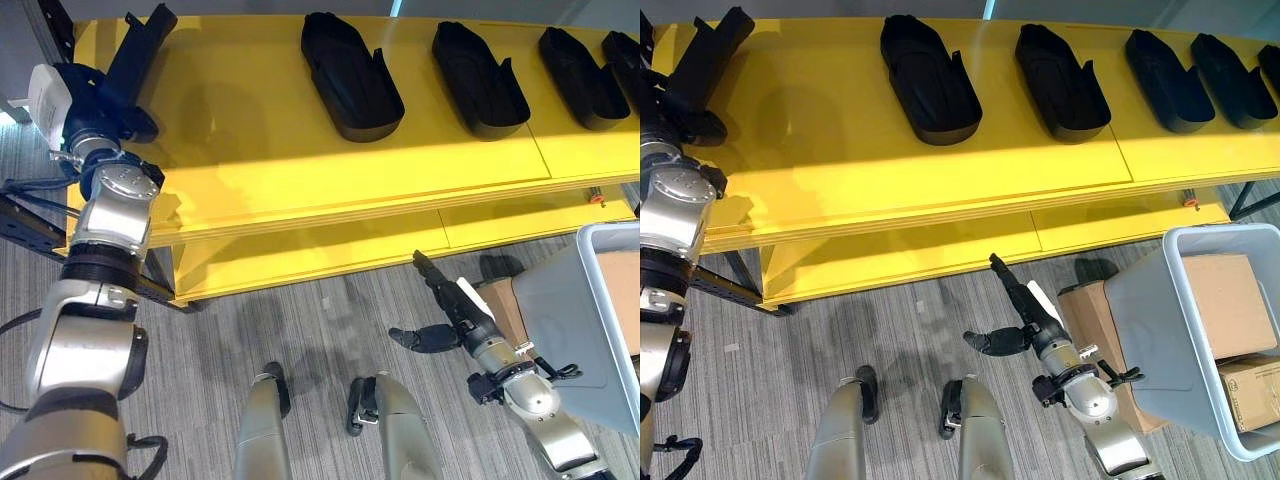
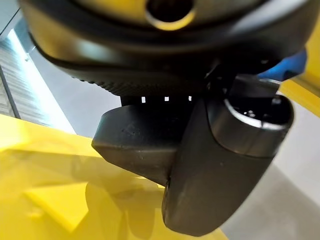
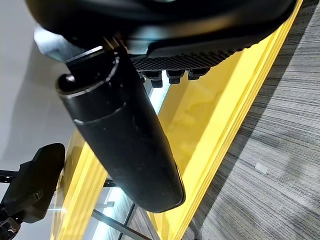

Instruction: Move parts from the plastic box to the shelf.

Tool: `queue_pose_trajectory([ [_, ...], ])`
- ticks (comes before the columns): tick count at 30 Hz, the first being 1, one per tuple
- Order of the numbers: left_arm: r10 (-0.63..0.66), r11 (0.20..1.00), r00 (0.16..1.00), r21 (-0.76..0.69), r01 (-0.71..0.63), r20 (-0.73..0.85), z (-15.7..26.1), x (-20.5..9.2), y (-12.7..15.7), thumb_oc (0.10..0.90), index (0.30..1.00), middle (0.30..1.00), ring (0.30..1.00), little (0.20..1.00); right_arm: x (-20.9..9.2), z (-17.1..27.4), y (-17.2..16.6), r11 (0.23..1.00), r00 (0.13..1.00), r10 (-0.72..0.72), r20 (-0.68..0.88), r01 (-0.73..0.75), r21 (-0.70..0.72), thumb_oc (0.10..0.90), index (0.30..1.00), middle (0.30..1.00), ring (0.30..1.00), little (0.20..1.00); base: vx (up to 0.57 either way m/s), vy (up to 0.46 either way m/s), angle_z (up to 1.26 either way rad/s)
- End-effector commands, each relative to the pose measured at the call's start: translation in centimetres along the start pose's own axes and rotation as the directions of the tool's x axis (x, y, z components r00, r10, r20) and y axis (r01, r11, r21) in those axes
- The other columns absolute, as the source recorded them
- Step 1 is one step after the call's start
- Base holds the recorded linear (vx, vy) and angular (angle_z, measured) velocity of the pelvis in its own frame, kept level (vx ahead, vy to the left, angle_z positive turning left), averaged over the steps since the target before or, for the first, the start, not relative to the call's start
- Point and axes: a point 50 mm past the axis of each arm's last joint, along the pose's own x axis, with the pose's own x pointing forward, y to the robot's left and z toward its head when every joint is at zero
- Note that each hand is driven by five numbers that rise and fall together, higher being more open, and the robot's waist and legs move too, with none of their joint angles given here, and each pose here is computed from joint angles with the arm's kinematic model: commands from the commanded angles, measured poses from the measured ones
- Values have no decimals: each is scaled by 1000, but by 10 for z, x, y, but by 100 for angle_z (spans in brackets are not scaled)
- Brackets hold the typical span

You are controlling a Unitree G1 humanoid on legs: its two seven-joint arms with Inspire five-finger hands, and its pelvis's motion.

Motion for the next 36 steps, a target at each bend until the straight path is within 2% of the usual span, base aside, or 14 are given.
queue_pose_trajectory([
  [1,135,989,959,-101,-112,251,72,11,29,400,300,300,300,300,-3,38,-17,999,975,-44,218,49,-18,900,1000,1000,1000,1000,0,0,0],
  [12,107,990,964,-118,-80,244,74,8,20,404,305,305,305,305,-2,36,-17,998,977,-52,206,56,-16,900,1000,1000,1000,1000,3,0,0],
  [13,101,992,965,-102,-78,241,72,9,19,900,1000,1000,1000,1000,-2,35,-16,998,978,-53,201,56,-13,900,1000,1000,1000,1000,0,0,0],
  [20,89,996,961,-34,-82,262,67,8,19,900,1000,1000,1000,1000,-5,34,-16,999,979,-43,197,47,-14,900,1000,1000,1000,1000,0,0,0],
  [21,78,993,946,55,-100,314,69,7,21,900,1000,1000,1000,1000,-6,35,-18,998,979,-46,199,51,-23,900,1000,1000,1000,1000,0,0,0],
  [25,70,979,918,149,-138,390,73,4,25,900,1000,1000,1000,1000,-7,36,-21,998,978,-52,204,60,-31,900,1000,1000,1000,1000,0,0,0],
  [26,39,954,897,249,-164,441,74,1,26,900,1000,1000,1000,1000,-8,36,-25,997,977,-64,204,73,-37,900,1000,1000,1000,1000,0,0,0],
  [27,38,954,897,251,-164,441,74,1,26,900,1000,1000,1000,1000,-8,36,-25,997,977,-64,204,73,-37,900,1000,1000,1000,1000,0,0,0],
  [28,-18,910,874,369,-186,486,72,-2,26,900,1000,1000,1000,1000,-10,38,-30,995,974,-79,211,89,-40,900,1000,1000,1000,1000,0,0,0],
  [29,-20,910,874,371,-186,486,72,-2,26,900,1000,1000,1000,1000,-10,38,-30,995,974,-79,211,89,-39,900,1000,1000,1000,1000,0,0,0],
  [32,-85,846,866,495,-198,493,66,-4,26,900,1000,1000,1000,1000,-11,38,-35,994,974,-92,209,102,-40,900,1000,1000,1000,1000,0,0,0],
  [36,-138,813,855,551,-191,500,66,-7,24,900,1000,1000,1000,1000,-11,39,-38,994,974,-92,209,102,-38,900,1000,1000,1000,1000,0,0,0],
])
